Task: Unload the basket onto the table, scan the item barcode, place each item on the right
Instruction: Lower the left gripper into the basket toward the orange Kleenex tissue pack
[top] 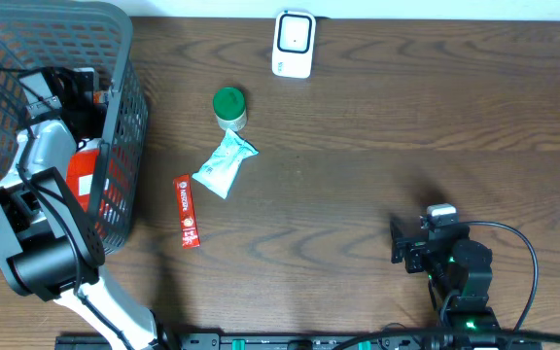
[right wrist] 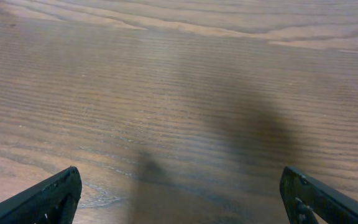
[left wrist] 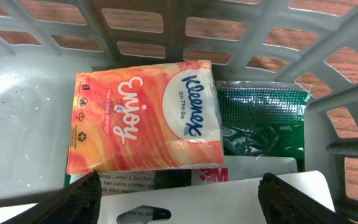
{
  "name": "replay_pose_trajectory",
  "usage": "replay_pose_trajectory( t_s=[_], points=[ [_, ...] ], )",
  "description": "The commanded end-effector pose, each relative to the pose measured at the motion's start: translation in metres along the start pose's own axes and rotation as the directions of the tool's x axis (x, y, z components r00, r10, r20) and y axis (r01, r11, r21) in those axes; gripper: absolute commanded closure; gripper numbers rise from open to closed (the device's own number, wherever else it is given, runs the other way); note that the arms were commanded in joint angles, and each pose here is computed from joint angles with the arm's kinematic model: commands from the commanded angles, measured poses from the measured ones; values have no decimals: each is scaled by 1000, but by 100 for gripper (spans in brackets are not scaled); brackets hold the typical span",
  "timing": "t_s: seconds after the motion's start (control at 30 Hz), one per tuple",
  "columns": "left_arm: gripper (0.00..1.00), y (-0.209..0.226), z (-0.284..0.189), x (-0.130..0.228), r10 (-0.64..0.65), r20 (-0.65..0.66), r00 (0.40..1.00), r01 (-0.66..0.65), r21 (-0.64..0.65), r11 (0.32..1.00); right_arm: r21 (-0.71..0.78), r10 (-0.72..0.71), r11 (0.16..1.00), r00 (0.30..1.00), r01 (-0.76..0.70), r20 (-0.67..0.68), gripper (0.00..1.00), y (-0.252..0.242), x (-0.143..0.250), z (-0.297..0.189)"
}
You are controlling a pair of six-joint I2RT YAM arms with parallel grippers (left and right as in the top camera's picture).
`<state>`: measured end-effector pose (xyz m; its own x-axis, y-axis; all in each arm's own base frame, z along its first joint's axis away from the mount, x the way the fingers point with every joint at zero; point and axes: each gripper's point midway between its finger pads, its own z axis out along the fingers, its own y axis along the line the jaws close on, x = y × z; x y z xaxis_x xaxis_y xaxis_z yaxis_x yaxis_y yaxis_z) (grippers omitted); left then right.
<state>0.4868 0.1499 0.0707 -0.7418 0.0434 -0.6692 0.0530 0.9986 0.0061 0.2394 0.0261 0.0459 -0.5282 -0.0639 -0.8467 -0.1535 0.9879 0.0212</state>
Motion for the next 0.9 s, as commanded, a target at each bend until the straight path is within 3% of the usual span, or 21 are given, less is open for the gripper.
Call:
replay_pose_trajectory(
  t_s=[0.0,0.3,0.67,0.87],
  points=[
    [19,2,-10,-20,61,45,997,-60,-10,998,10,13,1000,1000,-13,-6,1,-1,2,0],
    [19,3,8,-7,66,19,998,-66,2,998,10,14,1000,1000,-13,-9,1,-1,2,0],
    [19,11,10,-14,73,55,996,-72,-23,997,10,14,1000,1000,-14,-10,1,-1,3,0],
    [19,13,2,-26,-25,96,995,28,-30,999,10,74,997,997,-74,-9,1,-1,3,0]
  ],
)
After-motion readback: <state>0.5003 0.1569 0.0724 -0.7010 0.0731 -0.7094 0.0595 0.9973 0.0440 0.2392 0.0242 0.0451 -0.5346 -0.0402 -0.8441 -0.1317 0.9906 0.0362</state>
